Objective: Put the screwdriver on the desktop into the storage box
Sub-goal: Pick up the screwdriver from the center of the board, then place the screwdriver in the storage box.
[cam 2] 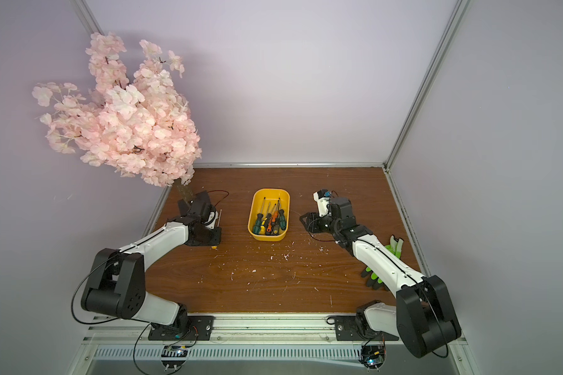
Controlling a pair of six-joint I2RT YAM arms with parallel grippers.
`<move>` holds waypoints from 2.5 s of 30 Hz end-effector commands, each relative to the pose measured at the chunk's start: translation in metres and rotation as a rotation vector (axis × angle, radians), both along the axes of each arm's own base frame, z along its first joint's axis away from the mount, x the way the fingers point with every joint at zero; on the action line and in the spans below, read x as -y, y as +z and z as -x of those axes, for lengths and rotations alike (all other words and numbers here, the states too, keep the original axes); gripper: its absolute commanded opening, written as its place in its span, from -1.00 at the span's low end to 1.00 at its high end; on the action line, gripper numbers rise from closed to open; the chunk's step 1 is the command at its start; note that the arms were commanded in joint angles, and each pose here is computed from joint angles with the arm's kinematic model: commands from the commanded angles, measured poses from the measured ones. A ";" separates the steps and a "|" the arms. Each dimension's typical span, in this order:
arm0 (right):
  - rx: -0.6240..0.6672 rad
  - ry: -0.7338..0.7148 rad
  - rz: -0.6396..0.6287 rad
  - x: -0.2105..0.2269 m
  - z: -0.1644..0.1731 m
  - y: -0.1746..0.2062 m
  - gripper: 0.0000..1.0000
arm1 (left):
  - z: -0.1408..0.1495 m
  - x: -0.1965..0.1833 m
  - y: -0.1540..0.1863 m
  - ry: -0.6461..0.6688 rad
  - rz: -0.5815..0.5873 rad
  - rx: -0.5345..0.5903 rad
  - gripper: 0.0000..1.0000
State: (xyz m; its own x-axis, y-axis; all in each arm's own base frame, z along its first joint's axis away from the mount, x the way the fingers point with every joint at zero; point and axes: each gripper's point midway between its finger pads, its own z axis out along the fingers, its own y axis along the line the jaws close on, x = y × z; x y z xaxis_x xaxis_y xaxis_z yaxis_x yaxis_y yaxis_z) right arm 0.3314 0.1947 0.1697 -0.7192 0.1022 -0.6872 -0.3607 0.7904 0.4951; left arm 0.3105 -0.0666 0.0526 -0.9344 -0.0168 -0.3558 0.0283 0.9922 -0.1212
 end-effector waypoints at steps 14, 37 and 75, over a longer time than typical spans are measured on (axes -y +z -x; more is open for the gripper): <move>0.033 0.017 -0.078 -0.010 -0.007 0.019 0.13 | 0.005 0.019 0.032 -0.020 0.104 0.081 -0.96; 0.126 0.275 -0.381 -0.055 0.015 0.081 0.11 | 0.005 0.116 0.136 -0.191 0.455 0.408 -0.98; 0.151 0.131 -0.295 -0.020 0.017 0.072 0.12 | -0.065 0.207 0.022 -0.159 0.306 0.014 -0.85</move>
State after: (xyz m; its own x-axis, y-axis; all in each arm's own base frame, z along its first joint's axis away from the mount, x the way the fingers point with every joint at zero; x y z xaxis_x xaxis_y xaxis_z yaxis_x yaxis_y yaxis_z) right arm 0.3135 0.2179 0.2318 -0.6664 0.2210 -0.7121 -0.5126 0.5578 0.6528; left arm 0.3776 -0.2743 0.0773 -0.9282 -0.0025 -0.3720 0.1787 0.8739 -0.4520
